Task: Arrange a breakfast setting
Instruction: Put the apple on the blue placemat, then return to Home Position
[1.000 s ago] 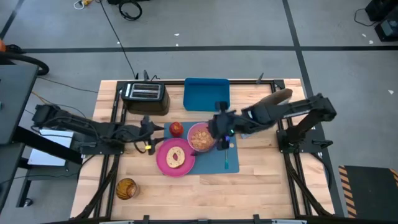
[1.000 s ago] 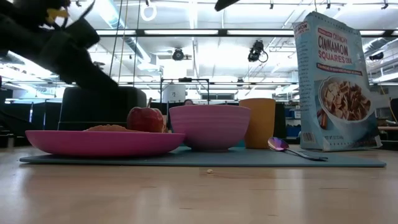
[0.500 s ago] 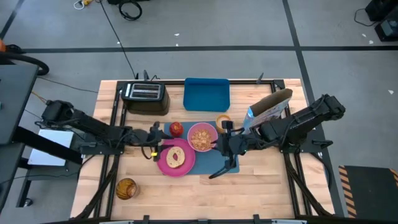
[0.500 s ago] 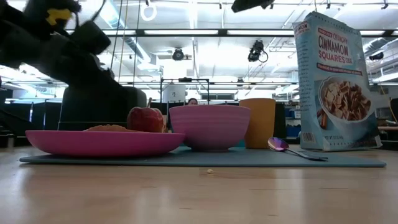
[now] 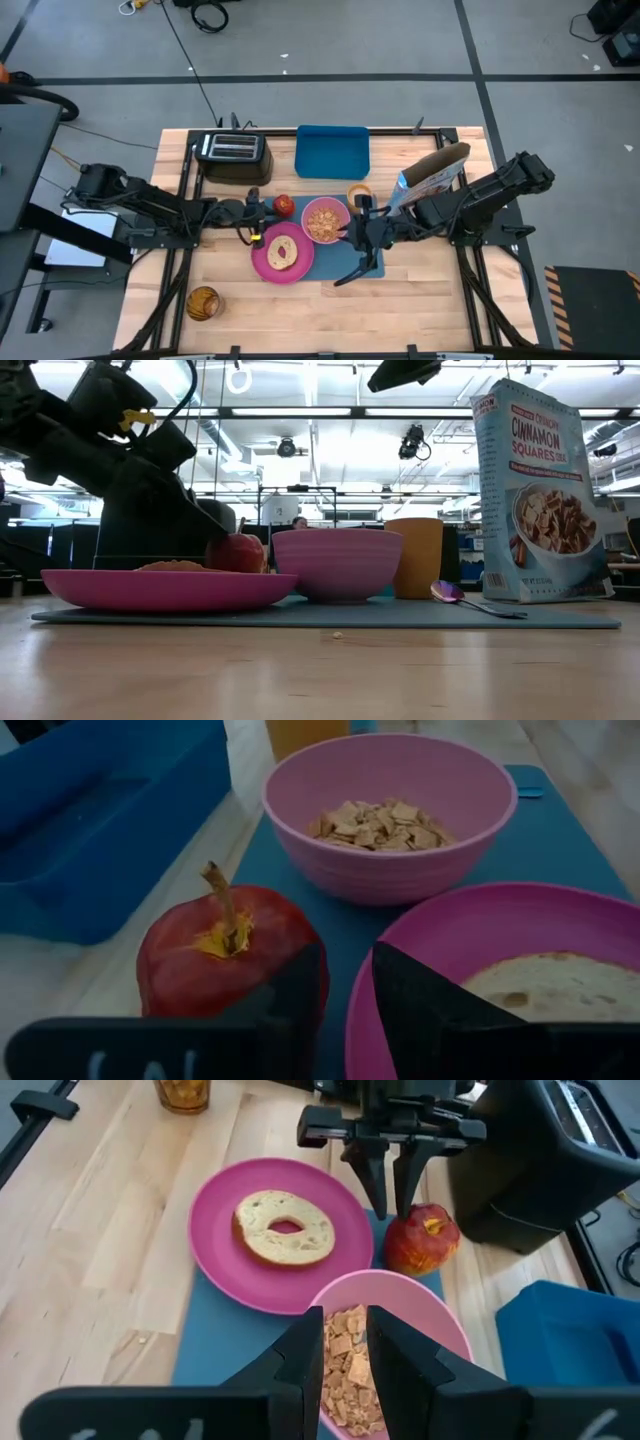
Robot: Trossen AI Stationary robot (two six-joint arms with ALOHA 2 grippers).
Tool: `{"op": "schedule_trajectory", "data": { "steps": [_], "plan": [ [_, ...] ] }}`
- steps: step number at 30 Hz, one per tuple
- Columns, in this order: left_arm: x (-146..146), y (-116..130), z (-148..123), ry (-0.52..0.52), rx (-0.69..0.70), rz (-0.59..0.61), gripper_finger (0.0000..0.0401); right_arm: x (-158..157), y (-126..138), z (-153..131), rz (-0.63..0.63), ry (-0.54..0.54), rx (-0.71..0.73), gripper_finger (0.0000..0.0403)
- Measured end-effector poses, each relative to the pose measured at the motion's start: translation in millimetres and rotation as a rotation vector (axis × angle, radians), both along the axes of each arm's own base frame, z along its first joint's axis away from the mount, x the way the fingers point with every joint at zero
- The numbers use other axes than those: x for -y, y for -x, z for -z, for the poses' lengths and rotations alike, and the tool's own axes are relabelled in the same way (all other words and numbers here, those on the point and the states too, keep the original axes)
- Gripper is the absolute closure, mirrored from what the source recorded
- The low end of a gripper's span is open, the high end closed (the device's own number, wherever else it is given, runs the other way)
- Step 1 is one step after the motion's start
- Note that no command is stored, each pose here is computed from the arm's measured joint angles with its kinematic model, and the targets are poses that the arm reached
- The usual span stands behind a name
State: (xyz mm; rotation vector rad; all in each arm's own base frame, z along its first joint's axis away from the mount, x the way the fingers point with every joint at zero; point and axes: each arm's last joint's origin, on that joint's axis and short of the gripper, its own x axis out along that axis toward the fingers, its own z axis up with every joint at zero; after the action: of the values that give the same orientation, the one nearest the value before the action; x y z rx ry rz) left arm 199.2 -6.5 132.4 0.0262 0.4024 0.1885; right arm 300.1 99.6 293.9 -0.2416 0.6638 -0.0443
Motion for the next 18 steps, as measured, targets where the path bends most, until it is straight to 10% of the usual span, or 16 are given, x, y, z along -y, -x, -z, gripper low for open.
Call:
{"op": "schedule_trajectory", "data": {
  "steps": [10,18],
  "plan": [
    [3,0,-7,-0.021,0.046,0.026,0.0300,3,-7,-6,-0.065,0.048,0.064,0.0316],
    [13,15,-73,-0.078,0.289,0.108,0.0308,18,-14,-20,-0.194,-0.052,0.209,0.0345]
  ]
}}
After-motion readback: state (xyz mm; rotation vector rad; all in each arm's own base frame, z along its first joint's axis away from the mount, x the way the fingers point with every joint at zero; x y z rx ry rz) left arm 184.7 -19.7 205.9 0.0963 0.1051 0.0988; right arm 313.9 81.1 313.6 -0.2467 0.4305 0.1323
